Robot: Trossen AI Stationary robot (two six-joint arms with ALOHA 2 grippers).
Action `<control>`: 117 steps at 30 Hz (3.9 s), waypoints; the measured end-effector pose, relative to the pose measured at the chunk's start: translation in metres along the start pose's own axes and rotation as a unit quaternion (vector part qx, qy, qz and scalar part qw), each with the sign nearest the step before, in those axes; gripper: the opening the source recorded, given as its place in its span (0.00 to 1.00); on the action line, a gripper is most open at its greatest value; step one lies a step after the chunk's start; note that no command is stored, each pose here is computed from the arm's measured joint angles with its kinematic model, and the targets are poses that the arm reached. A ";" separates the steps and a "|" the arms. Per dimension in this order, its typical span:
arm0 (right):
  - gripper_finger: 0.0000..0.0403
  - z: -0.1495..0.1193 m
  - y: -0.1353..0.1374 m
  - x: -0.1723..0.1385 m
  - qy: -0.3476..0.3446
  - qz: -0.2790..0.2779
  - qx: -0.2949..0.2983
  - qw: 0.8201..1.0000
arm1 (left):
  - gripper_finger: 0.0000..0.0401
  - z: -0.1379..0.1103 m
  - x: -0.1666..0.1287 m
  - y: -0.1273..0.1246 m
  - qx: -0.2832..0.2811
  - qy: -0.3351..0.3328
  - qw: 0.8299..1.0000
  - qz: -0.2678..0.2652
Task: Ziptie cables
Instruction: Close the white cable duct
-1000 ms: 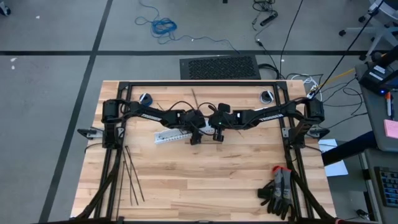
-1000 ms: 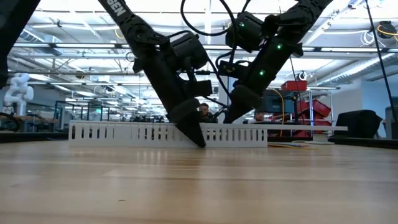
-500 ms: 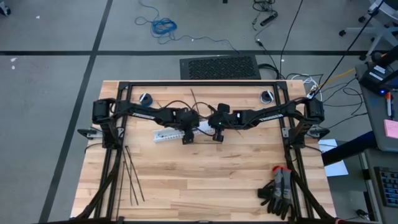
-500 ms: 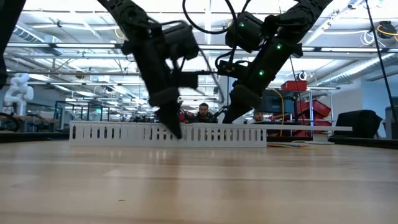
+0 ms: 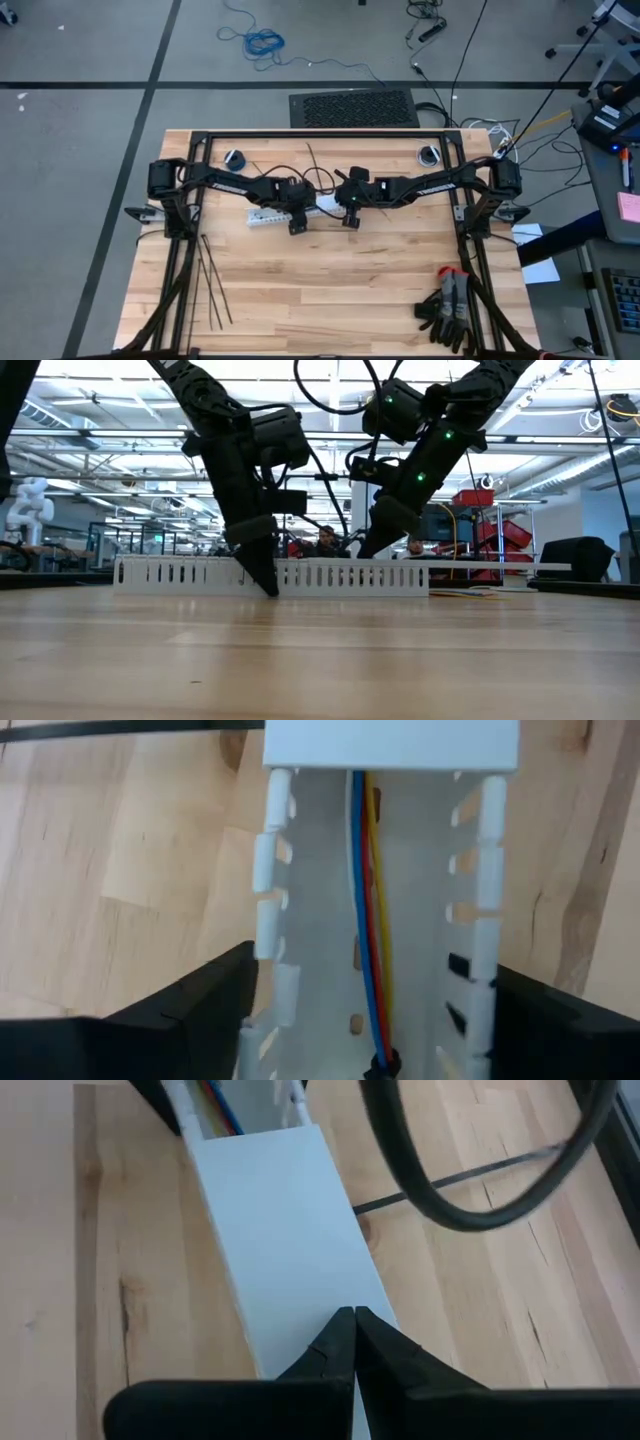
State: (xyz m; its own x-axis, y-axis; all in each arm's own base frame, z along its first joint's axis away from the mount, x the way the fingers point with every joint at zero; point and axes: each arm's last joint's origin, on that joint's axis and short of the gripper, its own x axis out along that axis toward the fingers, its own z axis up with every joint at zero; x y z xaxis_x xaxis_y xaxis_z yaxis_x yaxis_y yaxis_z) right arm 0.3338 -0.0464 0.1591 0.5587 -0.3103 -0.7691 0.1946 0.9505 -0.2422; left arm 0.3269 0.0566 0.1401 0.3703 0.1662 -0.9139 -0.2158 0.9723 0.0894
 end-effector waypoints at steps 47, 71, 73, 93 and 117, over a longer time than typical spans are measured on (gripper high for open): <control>0.00 0.014 0.009 0.035 -0.128 0.107 0.028 0.986 | 0.57 0.004 0.014 -0.012 0.021 -0.026 0.999 -0.007; 0.00 0.010 0.004 0.008 -0.063 0.051 0.014 0.997 | 0.72 0.007 0.014 -0.011 0.030 -0.041 0.999 -0.010; 0.00 0.009 0.003 0.012 -0.062 0.049 0.021 0.997 | 0.73 0.008 0.014 -0.010 0.031 -0.046 0.998 -0.010; 0.00 0.008 0.004 0.017 -0.060 0.051 0.024 0.997 | 0.72 0.019 0.012 -0.006 0.031 -0.103 0.994 -0.001; 0.00 0.010 0.010 0.045 -0.125 0.094 0.031 0.987 | 0.53 0.016 0.034 -0.008 0.015 -0.088 0.996 0.001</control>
State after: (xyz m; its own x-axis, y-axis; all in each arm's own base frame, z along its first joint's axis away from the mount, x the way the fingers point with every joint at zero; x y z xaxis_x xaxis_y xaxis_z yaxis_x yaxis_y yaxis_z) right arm 0.3686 -0.0510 0.1284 0.7701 -0.1302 -0.6244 0.1135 0.9913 -0.0667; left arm 0.3552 0.0569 0.1148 0.5224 0.1923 -0.8307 -0.1912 0.9759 0.1057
